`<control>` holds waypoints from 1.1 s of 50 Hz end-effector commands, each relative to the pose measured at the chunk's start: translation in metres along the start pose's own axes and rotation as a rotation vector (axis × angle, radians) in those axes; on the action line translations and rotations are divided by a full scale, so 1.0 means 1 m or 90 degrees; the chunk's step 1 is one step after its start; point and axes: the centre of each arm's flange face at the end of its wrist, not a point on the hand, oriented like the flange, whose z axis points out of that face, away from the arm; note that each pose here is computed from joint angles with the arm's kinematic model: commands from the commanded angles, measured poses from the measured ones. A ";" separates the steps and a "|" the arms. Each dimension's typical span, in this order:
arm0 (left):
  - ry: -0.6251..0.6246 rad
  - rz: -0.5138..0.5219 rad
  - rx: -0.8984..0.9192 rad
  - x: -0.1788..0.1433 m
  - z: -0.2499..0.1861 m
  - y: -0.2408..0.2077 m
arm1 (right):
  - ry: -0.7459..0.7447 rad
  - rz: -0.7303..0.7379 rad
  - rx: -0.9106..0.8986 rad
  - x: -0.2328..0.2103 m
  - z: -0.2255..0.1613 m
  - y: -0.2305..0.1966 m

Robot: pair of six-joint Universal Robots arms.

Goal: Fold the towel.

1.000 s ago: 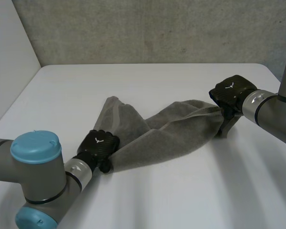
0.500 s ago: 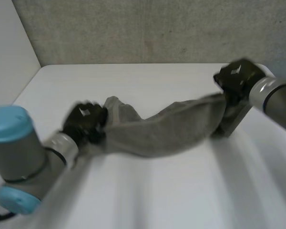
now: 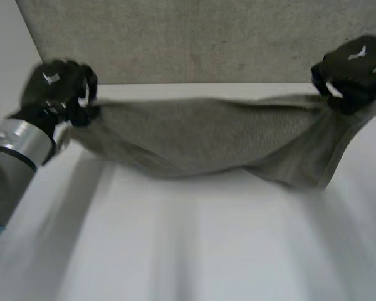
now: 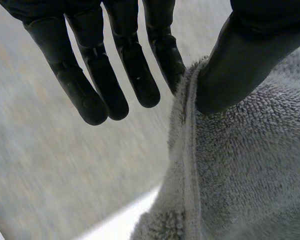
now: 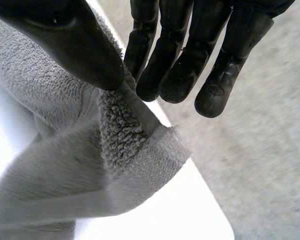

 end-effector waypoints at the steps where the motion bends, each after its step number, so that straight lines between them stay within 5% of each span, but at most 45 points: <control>1: 0.015 0.015 -0.085 0.005 0.009 0.049 | -0.022 -0.008 -0.041 -0.014 0.020 0.016; 10: 0.059 0.048 -0.168 0.014 0.011 0.099 | -0.040 -0.010 -0.047 -0.038 0.035 0.032; 43: 0.071 0.032 -0.233 0.021 0.010 0.139 | -0.050 -0.012 -0.052 -0.052 0.040 0.039; 49: 0.067 0.038 -0.211 0.018 0.019 0.131 | -0.051 -0.011 -0.050 -0.052 0.039 0.039; 55: 0.028 0.076 -0.072 -0.002 0.052 0.067 | 0.036 -0.029 0.045 -0.030 0.051 0.019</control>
